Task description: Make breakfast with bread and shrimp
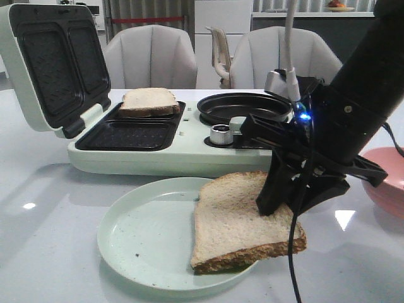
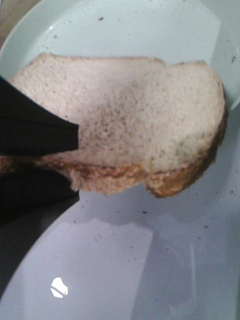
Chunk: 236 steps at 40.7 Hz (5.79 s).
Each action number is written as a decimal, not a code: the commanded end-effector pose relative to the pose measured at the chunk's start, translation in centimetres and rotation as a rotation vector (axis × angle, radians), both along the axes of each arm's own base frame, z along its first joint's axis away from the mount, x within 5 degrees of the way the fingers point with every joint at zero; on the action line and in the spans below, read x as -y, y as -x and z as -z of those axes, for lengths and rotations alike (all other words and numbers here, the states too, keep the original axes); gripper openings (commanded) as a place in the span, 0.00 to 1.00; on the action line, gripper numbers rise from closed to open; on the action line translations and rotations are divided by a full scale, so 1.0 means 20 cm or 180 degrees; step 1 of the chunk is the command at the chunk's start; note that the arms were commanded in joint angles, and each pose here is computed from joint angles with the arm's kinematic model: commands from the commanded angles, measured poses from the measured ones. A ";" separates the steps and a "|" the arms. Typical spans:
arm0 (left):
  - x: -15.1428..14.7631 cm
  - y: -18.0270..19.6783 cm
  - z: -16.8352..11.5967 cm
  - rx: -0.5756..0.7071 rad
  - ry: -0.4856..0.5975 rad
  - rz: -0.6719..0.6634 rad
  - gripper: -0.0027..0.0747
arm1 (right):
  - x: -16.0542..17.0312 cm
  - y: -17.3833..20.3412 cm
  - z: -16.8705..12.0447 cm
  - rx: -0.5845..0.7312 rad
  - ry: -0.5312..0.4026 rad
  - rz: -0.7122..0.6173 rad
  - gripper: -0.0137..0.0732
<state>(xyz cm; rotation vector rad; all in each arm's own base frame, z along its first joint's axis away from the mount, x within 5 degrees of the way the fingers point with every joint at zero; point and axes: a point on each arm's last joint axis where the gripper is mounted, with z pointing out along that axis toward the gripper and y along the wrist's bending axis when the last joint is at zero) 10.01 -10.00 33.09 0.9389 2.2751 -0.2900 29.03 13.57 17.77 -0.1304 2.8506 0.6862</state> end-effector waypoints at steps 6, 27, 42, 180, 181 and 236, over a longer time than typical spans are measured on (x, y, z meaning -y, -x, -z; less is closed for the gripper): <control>0.02 -0.01 -0.06 0.0179 0.0221 0.0032 0.68 | 0.01 0.09 -0.34 0.0469 -0.0264 -0.0179 0.20; 0.02 -0.01 -0.06 0.0179 0.0221 0.0032 0.68 | -0.29 -0.17 -0.67 0.1722 -0.0835 0.0208 0.20; 0.02 -0.01 -0.06 0.0184 0.0217 0.0031 0.68 | -0.58 -0.53 -0.55 0.1726 -0.1120 0.0348 0.21; -0.72 -1.51 -0.14 -0.0416 0.1763 -0.2308 0.17 | 0.44 0.88 -0.71 0.2230 0.0954 -0.0334 0.69; -0.71 -1.53 -0.14 -0.0428 0.1845 -0.2293 0.17 | 0.44 0.88 -0.71 0.2230 0.0954 -0.0334 0.69; 0.17 -0.69 -0.19 0.0101 0.0870 -0.0157 0.17 | 0.44 0.88 -0.71 0.2230 0.0954 -0.0334 0.69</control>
